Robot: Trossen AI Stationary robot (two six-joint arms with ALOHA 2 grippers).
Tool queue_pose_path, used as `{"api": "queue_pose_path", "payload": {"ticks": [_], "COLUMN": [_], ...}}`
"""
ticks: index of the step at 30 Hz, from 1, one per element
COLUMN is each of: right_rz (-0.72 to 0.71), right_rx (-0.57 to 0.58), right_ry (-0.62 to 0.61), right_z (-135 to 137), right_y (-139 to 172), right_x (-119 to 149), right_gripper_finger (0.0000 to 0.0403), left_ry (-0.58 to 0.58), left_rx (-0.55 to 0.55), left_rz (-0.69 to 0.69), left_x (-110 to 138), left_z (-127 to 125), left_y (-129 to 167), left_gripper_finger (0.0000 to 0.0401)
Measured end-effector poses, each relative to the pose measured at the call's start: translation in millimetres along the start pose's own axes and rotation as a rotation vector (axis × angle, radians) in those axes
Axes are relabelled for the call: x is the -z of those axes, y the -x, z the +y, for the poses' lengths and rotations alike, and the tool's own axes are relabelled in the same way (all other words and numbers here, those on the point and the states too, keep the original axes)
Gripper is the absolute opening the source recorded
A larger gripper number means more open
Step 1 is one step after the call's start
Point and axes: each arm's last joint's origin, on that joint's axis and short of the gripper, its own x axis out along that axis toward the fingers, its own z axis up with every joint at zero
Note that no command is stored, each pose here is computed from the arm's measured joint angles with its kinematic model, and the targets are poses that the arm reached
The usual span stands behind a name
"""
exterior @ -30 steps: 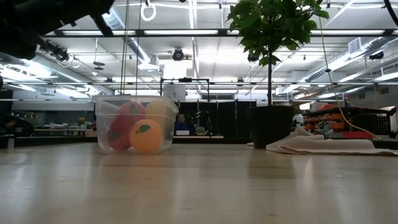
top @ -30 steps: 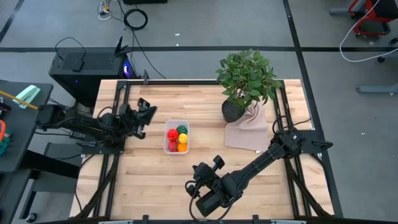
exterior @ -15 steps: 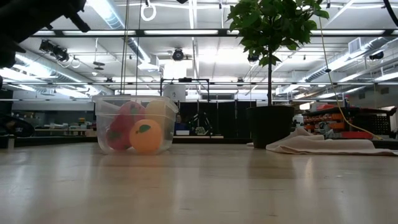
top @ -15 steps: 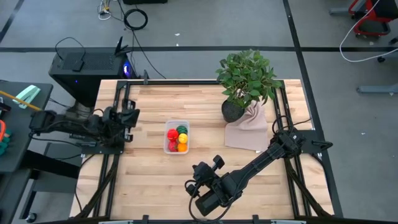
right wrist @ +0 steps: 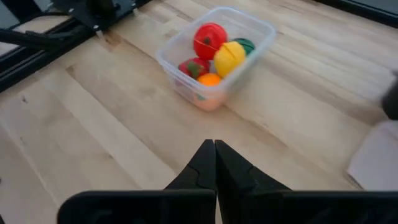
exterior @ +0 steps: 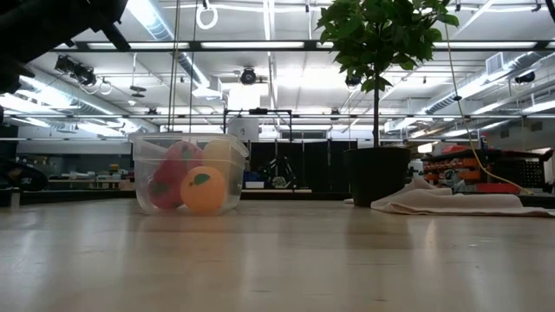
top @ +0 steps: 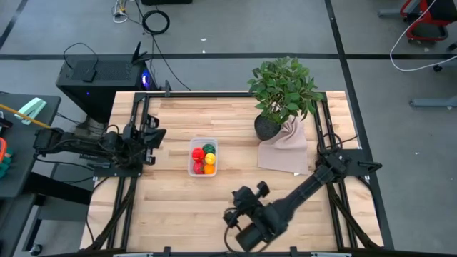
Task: Pick and placing Produce into tupperware
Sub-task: Return to Home Position
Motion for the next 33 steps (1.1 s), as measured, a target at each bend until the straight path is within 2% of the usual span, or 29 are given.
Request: {"api": "queue_pose_path", "payload": {"ticks": [6,11,14,22,26,33], "right_rz": [-0.032,-0.097,-0.121,-0.143,-0.146,-0.147], "right_rx": [-0.004,-0.079,-0.106,-0.086,-0.076,-0.075], "right_ry": [-0.112,-0.206,-0.220,-0.168,-0.153,-0.149], "right_z": [-7,-12,-17,-29,-29,-29], "right_y": [26,54,65,70,68,68], "right_x": [15,14,7,-10,-12,-12], "right_gripper_finger": [0.0001,0.0000,0.0000,0.0000,0.0000,0.0000], "left_ry": [0.001,-0.064,-0.120,-0.188,-0.140,-0.034], "left_rx": [0.058,0.061,0.043,0.007,0.013,0.050], "left_rz": [-0.024,-0.241,-0.320,-0.507,-0.474,-0.152], "left_x": [-3,-25,-36,-63,-65,-43], "left_z": [-2,-2,-2,0,1,2], "left_y": [0,4,9,25,28,32], "left_gripper_finger": [0.0008,0.0008,0.0007,0.0009,0.0005,0.0004]}}
